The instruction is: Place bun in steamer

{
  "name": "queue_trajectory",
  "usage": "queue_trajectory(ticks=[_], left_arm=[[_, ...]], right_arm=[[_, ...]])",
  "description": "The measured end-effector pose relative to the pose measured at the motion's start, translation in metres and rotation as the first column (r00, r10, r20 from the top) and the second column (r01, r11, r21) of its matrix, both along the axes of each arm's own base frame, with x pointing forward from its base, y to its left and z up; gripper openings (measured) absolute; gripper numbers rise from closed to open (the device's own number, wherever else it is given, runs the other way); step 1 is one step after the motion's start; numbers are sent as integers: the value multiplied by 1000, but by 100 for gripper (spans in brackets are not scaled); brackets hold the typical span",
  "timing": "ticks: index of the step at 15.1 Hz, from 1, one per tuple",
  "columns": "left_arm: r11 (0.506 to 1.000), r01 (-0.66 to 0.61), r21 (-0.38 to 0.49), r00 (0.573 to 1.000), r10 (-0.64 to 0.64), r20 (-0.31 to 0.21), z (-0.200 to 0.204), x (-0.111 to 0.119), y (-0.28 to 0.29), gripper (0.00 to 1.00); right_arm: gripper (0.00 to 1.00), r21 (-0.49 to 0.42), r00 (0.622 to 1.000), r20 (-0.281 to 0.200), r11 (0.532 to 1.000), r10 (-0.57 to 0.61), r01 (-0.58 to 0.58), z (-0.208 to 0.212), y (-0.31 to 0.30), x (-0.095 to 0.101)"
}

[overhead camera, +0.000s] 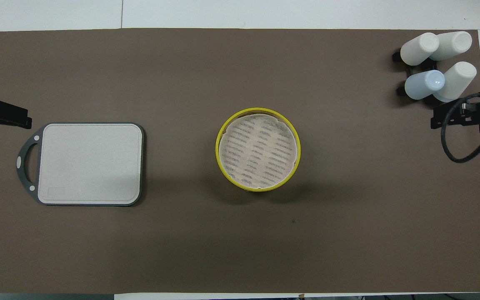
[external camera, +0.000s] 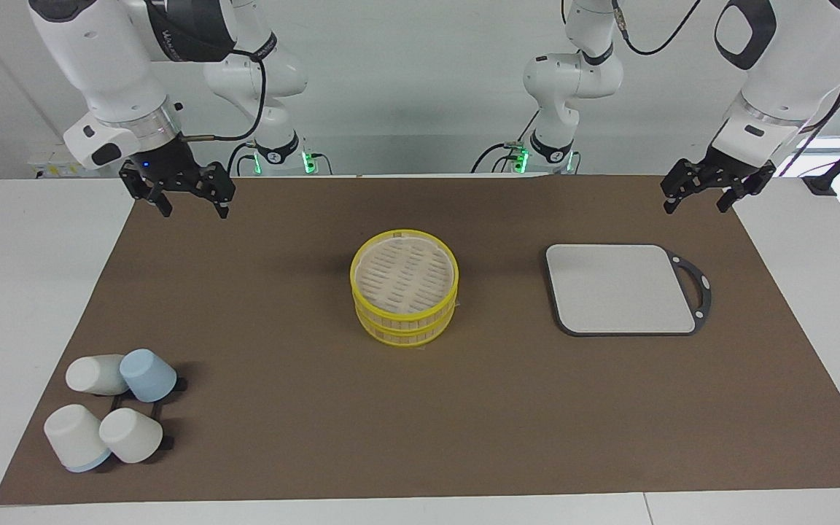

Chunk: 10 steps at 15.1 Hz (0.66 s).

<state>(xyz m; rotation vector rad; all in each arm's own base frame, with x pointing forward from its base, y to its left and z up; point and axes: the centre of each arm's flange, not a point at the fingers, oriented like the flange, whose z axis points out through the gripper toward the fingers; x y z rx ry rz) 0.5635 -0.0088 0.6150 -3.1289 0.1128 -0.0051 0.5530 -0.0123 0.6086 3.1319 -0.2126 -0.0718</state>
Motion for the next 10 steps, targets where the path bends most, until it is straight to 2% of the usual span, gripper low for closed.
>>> queue_trajectory(ticks=[5, 10], left_arm=[[1000, 0, 0, 1000, 0, 0, 0, 0, 0, 100], [1000, 0, 0, 1000, 0, 0, 0, 0, 0, 100]], right_arm=[[100, 6, 994, -38, 995, -99, 100, -2, -58, -9], [100, 19, 997, -34, 997, -75, 76, 1, -52, -8]])
